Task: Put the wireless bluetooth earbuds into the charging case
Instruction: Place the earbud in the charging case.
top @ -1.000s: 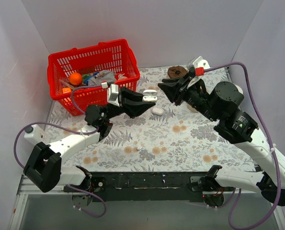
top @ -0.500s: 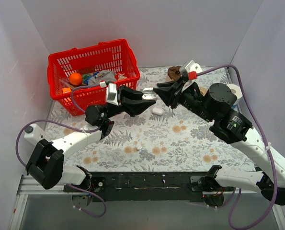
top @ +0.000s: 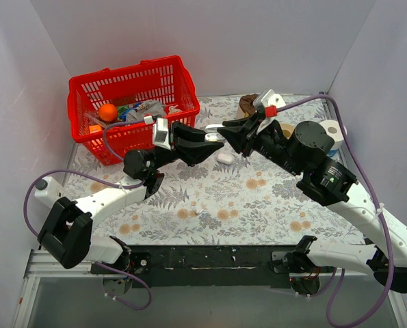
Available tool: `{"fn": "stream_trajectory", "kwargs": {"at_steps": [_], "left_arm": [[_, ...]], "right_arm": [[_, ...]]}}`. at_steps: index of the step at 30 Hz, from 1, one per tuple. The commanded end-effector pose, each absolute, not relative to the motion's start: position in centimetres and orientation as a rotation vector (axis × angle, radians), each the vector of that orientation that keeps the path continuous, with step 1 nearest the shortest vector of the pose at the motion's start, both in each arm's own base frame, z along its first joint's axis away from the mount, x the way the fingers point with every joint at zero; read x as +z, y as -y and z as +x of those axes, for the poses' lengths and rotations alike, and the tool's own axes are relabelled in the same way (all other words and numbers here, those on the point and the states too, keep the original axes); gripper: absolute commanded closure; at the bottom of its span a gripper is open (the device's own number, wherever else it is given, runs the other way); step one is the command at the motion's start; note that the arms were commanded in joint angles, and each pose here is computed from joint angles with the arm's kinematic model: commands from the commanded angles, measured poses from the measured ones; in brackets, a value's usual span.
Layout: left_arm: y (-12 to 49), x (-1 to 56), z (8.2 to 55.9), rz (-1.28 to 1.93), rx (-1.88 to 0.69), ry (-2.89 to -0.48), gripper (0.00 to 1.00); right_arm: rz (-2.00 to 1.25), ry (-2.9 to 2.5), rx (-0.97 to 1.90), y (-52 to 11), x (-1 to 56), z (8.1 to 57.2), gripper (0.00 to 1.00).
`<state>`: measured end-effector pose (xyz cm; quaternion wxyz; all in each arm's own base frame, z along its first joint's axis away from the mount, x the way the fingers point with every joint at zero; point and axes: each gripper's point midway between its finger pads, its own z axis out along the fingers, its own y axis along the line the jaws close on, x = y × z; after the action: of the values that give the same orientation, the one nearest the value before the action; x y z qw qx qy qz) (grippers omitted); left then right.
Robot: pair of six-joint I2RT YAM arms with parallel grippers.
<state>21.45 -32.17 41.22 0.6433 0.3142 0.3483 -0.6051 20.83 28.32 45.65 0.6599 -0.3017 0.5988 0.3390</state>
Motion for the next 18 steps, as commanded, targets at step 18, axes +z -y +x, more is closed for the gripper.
{"fn": "stream_trajectory", "kwargs": {"at_steps": [18], "left_arm": [[31.6,43.6,20.9,0.693,-1.358,-0.722,1.00]], "right_arm": [[-0.705,-1.313,0.738,-28.0,45.8,20.6,0.99]]}}
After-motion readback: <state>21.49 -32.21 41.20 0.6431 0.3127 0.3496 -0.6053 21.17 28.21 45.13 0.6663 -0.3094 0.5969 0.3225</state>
